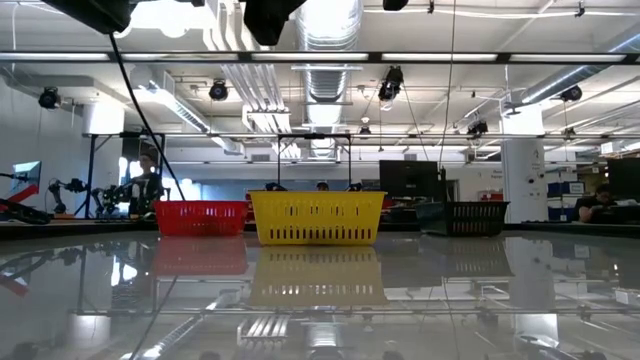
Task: Sort & place blocks by color
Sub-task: Put the violet block into the yellow bin
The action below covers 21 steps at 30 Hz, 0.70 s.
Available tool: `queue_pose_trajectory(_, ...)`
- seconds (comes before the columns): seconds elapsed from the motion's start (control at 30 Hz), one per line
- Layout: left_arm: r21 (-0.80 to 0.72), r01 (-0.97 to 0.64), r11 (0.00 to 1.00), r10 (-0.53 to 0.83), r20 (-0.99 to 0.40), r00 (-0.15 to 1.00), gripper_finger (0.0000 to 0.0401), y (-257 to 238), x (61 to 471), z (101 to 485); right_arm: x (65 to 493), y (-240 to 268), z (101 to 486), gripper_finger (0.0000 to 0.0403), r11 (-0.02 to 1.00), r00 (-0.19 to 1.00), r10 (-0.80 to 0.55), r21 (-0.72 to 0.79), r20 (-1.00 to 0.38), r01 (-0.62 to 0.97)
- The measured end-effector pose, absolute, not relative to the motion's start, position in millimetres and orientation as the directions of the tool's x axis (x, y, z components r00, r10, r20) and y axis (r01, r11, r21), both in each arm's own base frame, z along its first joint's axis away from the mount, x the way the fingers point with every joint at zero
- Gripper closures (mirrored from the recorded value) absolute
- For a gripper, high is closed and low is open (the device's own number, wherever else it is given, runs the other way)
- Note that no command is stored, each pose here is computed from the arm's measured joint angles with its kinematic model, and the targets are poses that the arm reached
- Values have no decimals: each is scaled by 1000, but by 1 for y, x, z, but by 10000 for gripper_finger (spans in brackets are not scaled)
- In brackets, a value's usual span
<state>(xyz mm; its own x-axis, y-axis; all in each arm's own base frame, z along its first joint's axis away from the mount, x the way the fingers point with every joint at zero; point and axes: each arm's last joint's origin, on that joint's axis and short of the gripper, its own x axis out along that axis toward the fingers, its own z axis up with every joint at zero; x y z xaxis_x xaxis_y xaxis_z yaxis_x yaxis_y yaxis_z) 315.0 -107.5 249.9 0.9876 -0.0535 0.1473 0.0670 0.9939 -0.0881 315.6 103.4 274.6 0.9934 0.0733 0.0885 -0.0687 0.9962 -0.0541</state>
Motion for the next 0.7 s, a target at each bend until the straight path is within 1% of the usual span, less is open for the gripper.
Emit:
queue_pose_trajectory(0.2,-81,46,996,-36,122,992,308,-107,315,248,315,104,274,304,996,993,76,-54,86,-72)
queue_pose_trajectory(0.27,-84,34,996,-24,114,993,311,-106,315,248,315,103,274,293,996,994,75,-52,84,-71)
queue_pose_trajectory(0.4,-103,7,995,1,79,997,311,-106,315,244,315,103,274,255,996,994,71,-62,81,-66)
queue_pose_trajectory(0.53,-108,-59,992,62,19,998,311,-104,316,239,315,103,275,218,997,995,56,-60,78,-52)
queue_pose_trajectory(0.7,-155,-133,979,120,-93,988,311,-97,319,236,304,97,283,186,998,1000,-8,-69,25,9)
